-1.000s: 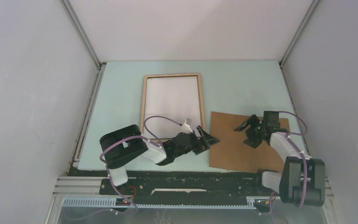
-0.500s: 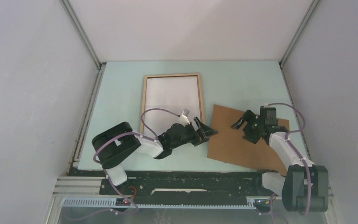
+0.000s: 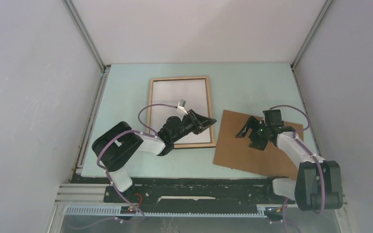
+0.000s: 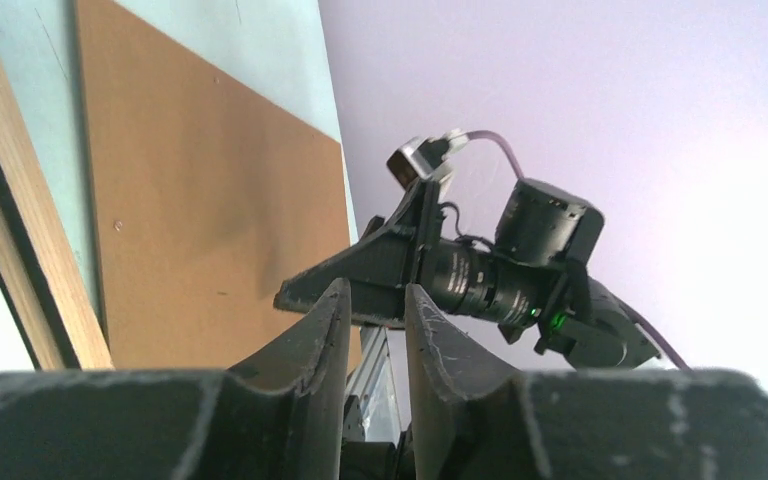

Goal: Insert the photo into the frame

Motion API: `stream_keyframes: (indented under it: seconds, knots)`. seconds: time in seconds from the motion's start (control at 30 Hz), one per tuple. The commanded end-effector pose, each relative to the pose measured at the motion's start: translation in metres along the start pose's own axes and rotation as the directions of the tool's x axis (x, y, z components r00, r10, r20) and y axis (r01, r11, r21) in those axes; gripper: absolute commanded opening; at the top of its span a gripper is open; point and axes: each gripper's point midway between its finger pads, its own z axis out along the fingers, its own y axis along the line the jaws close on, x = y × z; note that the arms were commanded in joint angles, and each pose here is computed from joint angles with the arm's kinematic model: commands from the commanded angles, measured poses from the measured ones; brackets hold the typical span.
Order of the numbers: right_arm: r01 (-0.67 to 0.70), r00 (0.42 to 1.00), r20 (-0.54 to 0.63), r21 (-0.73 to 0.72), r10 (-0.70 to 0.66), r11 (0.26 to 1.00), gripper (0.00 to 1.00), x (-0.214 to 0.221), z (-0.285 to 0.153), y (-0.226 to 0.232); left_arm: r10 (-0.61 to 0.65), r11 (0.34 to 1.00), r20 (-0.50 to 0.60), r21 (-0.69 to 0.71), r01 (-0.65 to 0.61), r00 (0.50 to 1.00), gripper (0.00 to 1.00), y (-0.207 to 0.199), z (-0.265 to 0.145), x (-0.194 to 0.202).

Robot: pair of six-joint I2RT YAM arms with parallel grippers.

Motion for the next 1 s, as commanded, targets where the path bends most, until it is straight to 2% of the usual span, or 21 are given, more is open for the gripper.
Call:
stream_keyframes:
  seconds: [0.0,0.07,0.17,0.3,0.4,0.5,0.7,0.87,0.97]
  knots:
    - [0.035,0.999,-0.019,-0.028,-0.036,0.999,0.92,-0.001,0.003,0.012,0.032,0.996,0.011,0.078,-0.033,0.999,0.28,-0.025,-0.009,-0.01]
    - [0.046,0.999,-0.014,-0.017,-0.047,0.999,0.92,-0.001,0.002,0.011,0.085,0.996,-0.033,0.026,-0.084,0.996,0.32,-0.017,-0.011,-0.002]
    - [0.064,0.998,0.013,0.022,-0.065,0.998,0.93,-0.004,-0.003,0.005,0.169,0.981,-0.084,-0.082,-0.176,0.982,0.51,0.001,-0.022,0.016]
    - [0.075,0.996,0.036,0.074,-0.078,0.994,0.93,-0.007,-0.007,-0.005,0.309,0.911,-0.167,-0.232,-0.342,0.936,0.7,0.022,-0.046,0.046]
    - [0.061,0.997,0.038,0.115,-0.066,0.991,0.93,-0.009,-0.006,-0.016,0.352,0.866,-0.2,-0.301,-0.399,0.915,0.78,0.033,-0.061,0.066]
    - [0.027,0.999,0.04,0.154,-0.033,0.988,0.93,-0.011,-0.004,-0.027,0.31,0.861,-0.219,-0.348,-0.371,0.925,0.83,0.044,-0.067,0.083]
    - [-0.06,0.998,0.035,0.196,0.054,0.979,0.92,-0.012,0.0,-0.046,0.176,0.898,-0.235,-0.361,-0.253,0.956,0.88,0.056,-0.054,0.116]
    - [-0.067,0.998,0.017,0.163,0.065,0.984,0.91,-0.011,0.004,-0.042,0.076,0.913,-0.203,-0.38,-0.149,0.976,0.9,0.074,-0.047,0.124]
    - [-0.06,0.998,0.0,0.158,0.061,0.986,0.91,-0.008,0.006,-0.042,0.064,0.91,-0.207,-0.389,-0.142,0.976,0.91,0.081,-0.045,0.127]
